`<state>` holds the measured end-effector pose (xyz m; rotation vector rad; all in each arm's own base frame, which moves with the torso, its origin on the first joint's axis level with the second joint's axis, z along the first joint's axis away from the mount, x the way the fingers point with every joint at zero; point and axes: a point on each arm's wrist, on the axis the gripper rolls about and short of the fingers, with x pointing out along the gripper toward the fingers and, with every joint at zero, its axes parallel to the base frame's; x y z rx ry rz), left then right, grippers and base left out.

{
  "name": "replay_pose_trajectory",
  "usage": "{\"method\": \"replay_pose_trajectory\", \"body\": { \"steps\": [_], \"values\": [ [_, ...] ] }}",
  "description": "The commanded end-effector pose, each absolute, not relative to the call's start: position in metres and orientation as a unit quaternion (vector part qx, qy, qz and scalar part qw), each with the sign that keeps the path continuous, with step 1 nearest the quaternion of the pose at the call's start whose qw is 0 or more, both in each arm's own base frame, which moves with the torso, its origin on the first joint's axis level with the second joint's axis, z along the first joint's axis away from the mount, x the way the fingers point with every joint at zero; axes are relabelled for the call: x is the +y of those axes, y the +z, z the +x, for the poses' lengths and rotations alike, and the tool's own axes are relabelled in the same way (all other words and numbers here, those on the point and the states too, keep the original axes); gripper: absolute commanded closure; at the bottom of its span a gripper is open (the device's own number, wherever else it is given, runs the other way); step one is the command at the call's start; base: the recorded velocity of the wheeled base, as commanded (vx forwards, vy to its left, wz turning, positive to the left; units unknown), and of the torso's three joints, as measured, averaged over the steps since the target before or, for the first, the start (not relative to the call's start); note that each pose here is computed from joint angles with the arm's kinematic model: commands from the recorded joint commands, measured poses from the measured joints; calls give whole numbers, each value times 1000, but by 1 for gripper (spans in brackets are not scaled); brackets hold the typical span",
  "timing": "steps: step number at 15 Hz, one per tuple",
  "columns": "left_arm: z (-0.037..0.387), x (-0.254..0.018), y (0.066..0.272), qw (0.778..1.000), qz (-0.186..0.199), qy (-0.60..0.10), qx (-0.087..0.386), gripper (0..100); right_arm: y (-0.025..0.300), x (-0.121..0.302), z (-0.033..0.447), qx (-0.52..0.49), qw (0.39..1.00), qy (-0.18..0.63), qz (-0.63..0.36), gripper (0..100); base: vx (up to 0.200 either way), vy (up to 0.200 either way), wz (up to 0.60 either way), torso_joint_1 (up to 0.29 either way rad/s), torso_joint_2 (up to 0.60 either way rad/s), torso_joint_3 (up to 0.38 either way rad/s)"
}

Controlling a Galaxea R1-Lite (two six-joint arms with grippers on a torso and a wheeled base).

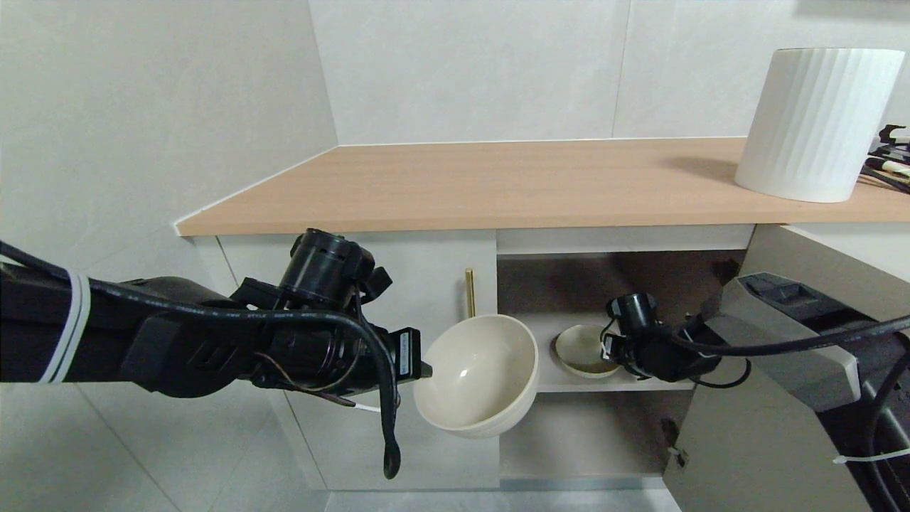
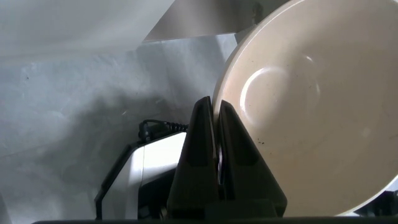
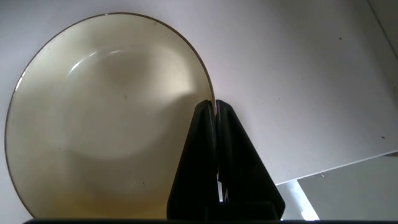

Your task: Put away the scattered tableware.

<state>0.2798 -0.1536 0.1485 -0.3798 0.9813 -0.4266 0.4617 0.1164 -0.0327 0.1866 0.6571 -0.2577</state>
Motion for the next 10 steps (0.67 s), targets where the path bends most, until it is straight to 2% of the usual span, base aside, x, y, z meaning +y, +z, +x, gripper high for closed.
{"method": "replay_pose_trajectory", "body": {
  "steps": [1,2,3,7,10],
  "values": [
    [280,-154,148,843,-180,-202,465,100,-33,117,462,320,934,-125,91,100,0,0,0,0,0,0],
    [280,-154,148,843,-179,-202,466,100,-33,117,462,321,934,-125,92,100,0,0,0,0,0,0],
    [280,-155,147,842,-178,-203,467,100,-32,117,463,319,935,-124,92,0,0,0,0,0,0,0],
    [280,-155,147,843,-179,-203,466,100,-29,117,463,315,935,-127,101,0,0,0,0,0,0,0],
    [281,-163,142,839,-170,-207,473,100,5,117,439,317,935,-118,102,0,0,0,0,0,0,0]
  ]
}}
